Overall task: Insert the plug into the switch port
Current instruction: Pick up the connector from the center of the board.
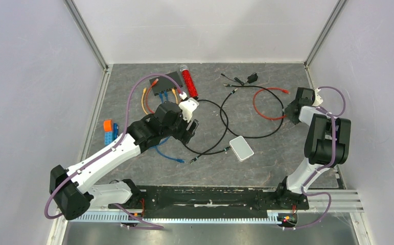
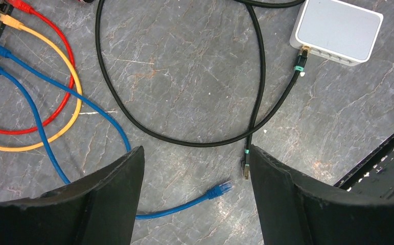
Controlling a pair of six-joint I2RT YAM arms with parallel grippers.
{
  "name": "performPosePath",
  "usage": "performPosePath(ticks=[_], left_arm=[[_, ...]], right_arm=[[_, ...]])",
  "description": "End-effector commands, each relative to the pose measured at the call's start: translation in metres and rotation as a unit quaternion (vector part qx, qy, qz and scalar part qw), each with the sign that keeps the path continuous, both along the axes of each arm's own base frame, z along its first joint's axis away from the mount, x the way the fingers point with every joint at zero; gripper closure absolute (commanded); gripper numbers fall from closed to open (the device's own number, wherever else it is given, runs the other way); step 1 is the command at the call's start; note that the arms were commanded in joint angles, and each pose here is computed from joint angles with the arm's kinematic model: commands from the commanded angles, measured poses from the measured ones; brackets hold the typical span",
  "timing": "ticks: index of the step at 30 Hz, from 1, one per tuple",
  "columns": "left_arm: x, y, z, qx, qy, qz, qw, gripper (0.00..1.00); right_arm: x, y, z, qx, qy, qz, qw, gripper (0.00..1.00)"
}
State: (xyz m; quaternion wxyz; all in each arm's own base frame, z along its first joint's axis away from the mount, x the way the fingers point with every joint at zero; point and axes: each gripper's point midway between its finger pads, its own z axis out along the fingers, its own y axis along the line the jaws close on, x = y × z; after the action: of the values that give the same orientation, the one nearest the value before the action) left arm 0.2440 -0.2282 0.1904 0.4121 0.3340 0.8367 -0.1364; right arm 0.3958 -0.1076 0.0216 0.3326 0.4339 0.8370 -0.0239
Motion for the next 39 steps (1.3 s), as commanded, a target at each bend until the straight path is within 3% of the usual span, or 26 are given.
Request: performPosePath(ticks=[1,6,10,17,25,32,35,39], left_arm=[[0.001,-0.001,0.004,0.005,-0.020,-0.020,1.000,0.22],[0.000,0.000,0.005,0.003,-0.022,-0.020,1.000,0.23],[-0.002,-0.001,0.006,-0.002,-0.020,-0.024,1.000,0.24],[-0.002,0.008,0.014,-0.005,-0.037,-0.006,0.999,0.24],[0.000,0.012,0.018,-0.008,-0.044,0.006,0.999,0.24],[-0.001,0.010,0.015,-0.011,-0.037,0.007,0.999,0.24],[0.000,0.008,0.014,-0.014,-0.032,0.010,0.999,0.24],[-0.001,0.009,0.013,-0.012,-0.029,0.010,0.999,0.25]], right_arm=[[0.008,-0.010,-0.001,-0.004,-0.025,-0.025,0.999,0.57],[0.015,-0.016,0.013,-0.009,-0.054,-0.029,0.998,0.82],[0.035,-0.021,0.060,-0.019,-0.111,-0.020,0.993,1.00],[0.051,-0.043,0.208,-0.112,-0.225,-0.022,0.968,1.00],[0.046,-0.036,0.319,-0.210,-0.238,0.059,0.946,1.00],[0.046,0.010,0.336,-0.209,-0.257,0.210,0.920,1.00],[0.051,0.054,0.330,-0.166,-0.276,0.339,0.884,1.00],[0.041,0.092,0.317,-0.112,-0.272,0.443,0.847,1.00]])
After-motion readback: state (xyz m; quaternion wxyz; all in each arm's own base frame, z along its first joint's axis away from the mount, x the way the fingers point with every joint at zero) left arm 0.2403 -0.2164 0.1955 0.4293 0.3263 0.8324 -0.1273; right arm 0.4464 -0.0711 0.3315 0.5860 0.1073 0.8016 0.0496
